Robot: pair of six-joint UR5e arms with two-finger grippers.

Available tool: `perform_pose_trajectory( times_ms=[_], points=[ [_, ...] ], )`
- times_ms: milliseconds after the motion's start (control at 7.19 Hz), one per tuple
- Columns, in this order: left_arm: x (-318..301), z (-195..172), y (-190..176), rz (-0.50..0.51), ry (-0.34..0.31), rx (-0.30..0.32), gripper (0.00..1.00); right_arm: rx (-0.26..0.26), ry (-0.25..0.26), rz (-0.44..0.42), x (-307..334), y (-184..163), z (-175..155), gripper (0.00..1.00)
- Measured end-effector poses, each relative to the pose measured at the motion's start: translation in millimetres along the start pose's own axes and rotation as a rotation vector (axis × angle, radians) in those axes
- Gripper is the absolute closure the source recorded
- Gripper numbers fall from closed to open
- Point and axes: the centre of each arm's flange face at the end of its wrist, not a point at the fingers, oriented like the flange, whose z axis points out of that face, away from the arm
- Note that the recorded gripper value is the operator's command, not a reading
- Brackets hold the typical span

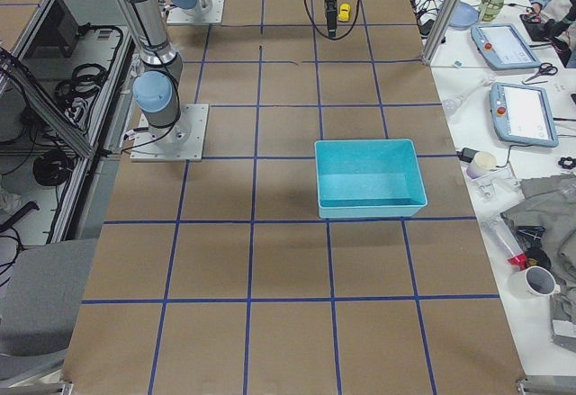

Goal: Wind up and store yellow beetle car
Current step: 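Lower the left gripper toward the yellow beetle car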

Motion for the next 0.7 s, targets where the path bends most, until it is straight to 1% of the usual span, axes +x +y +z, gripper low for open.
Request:
perform_pose_trajectory(
  times_ms=[139, 417, 695],
  points=[
    [-0.4, 6.2, -1.3, -0.001, 0.001, -0.007, 0.0, 0.0, 0.0, 0.0, 0.0, 0.1, 0.3, 0.0],
    [-0.9, 9.3, -3.2, -0.001, 0.0, 0.004, 0.0, -0.001, 0.001, 0.0, 0.1, 0.2, 0.6, 0.0],
    [-1.5, 13.7, -6.3, -0.003, 0.0, 0.001, 0.0, -0.001, 0.0, 0.001, 0.0, 0.2, 0.6, 0.0]
  ],
)
